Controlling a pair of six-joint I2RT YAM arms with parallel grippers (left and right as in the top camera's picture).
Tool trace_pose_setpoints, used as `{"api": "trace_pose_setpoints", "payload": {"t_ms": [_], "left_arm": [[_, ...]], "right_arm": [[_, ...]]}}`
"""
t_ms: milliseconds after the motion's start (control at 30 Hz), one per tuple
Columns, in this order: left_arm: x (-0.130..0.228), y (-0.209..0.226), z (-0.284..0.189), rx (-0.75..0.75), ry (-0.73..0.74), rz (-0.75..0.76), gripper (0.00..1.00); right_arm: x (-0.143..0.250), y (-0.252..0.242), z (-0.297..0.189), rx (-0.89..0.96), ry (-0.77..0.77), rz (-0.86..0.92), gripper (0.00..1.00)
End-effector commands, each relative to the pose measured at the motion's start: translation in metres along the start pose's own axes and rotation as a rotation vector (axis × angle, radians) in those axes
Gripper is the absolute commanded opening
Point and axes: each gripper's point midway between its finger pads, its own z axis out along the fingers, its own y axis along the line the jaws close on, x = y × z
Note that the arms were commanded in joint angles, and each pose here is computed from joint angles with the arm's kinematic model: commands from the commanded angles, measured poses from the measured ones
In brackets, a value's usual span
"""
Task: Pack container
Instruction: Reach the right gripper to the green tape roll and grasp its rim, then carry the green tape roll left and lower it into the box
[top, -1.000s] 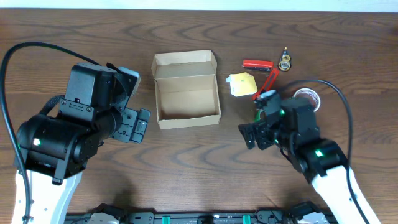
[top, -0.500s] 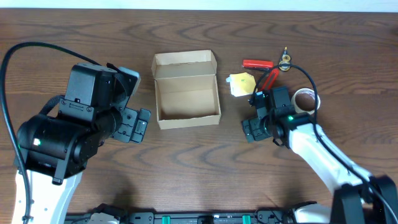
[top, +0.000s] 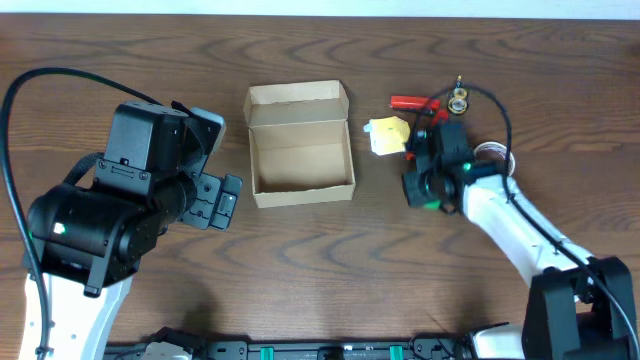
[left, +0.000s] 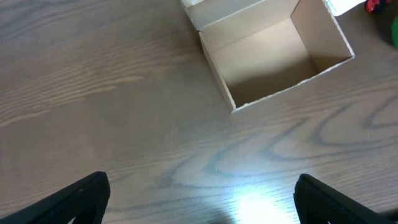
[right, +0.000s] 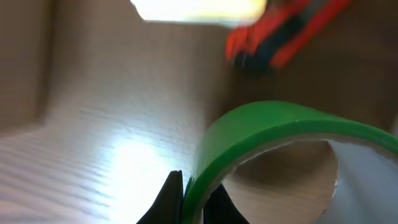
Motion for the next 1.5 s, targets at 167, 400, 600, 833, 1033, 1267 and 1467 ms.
{"api": "trace_pose_setpoints", "payload": {"t_ms": [167,400,600,833,1033,1267,1467], "left_arm": [[0.000,0.001,0.001,-0.007,0.002,-0.005,0.95],[0.000,0.001,0.001,-0.007,0.002,-0.005,0.95],[0.000,0.001,0.001,-0.007,0.002,-0.005,0.95],[0.000,0.001,0.001,-0.007,0.002,-0.005,0.95],[0.000,0.001,0.001,-0.007,0.002,-0.005,0.95],[-0.001,0.001,0.001,-0.007,0.002,-0.005,0.95],[0.000,0.001,0.001,-0.007,0.002,-0.005,0.95]], "right_arm": [[-0.126,0.048,-0.101,-0.107,-0.323,-0.029,0.01],[-0.150,0.146,-0.110,-0.324,-0.383,-0.095,0.01],[-0.133,0.225,-0.073,-0.408,-0.257,-0.184,0.01],[-0.120,0.262,-0.039,-0.406,-0.155,-0.155,0.01],[-0.122,0.259,-0.013,-0.352,-0.148,-0.109,0.01],[-0.121,0.269,0.002,-0.363,-0.142,-0.060,0.01],[-0.116,0.270,0.012,-0.324,-0.124,0.023,0.01]]}}
